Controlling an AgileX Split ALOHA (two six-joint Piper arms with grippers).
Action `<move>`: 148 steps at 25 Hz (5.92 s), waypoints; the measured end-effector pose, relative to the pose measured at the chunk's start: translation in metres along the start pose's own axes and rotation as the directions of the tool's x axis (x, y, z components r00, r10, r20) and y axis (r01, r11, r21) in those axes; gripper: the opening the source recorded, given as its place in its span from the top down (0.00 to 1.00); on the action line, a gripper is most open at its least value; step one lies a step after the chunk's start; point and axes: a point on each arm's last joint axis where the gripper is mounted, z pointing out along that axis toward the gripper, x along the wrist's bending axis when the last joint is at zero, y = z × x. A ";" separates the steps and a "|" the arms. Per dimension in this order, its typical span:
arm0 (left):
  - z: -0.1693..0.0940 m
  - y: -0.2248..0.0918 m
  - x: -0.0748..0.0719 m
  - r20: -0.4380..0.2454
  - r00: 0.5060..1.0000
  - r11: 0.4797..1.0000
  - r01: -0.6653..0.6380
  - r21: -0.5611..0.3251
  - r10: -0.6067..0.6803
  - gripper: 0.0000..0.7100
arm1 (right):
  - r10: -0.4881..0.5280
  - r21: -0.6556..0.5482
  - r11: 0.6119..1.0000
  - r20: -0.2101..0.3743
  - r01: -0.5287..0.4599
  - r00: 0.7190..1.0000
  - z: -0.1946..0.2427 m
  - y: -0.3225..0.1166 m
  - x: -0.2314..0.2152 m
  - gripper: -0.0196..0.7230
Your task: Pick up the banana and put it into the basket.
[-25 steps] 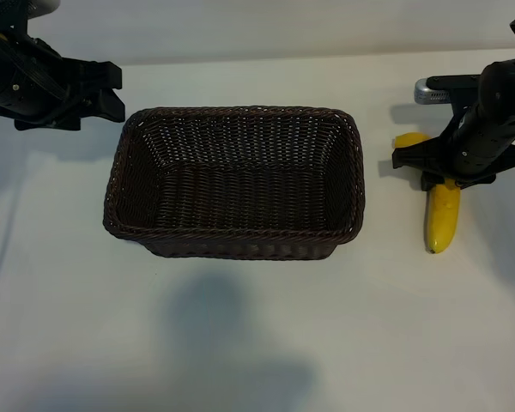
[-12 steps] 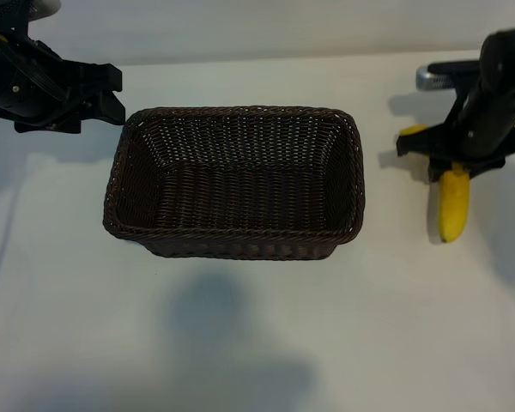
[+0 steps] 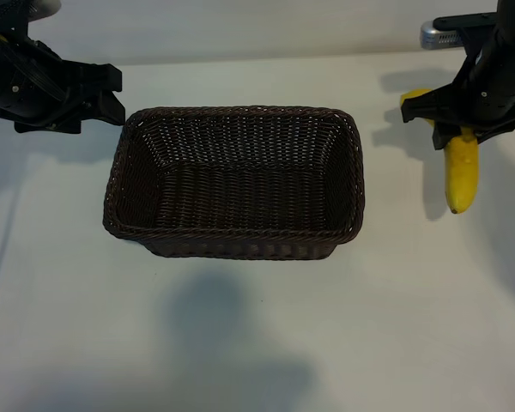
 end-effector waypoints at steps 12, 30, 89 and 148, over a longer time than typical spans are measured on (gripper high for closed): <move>0.000 -0.001 0.000 0.003 1.000 1.000 0.002 0.007 -0.002 0.17 | -0.165 -0.009 0.986 -0.073 0.165 0.983 -0.026 0.004 0.058 0.43; 0.000 -0.002 -0.001 0.007 1.000 1.000 0.003 0.027 -0.003 0.17 | -0.486 -0.112 0.873 -0.142 0.474 0.862 -0.043 -0.022 0.152 0.43; -0.001 -0.004 -0.006 0.066 0.998 0.999 0.000 0.044 -0.003 0.17 | -0.865 -0.333 0.496 -0.266 0.802 0.425 0.050 -0.036 0.209 0.43; -0.001 -0.004 -0.006 0.067 0.997 0.999 -0.033 0.043 0.030 0.17 | -0.509 -0.122 0.859 -0.117 0.497 0.852 -0.110 0.006 0.152 0.14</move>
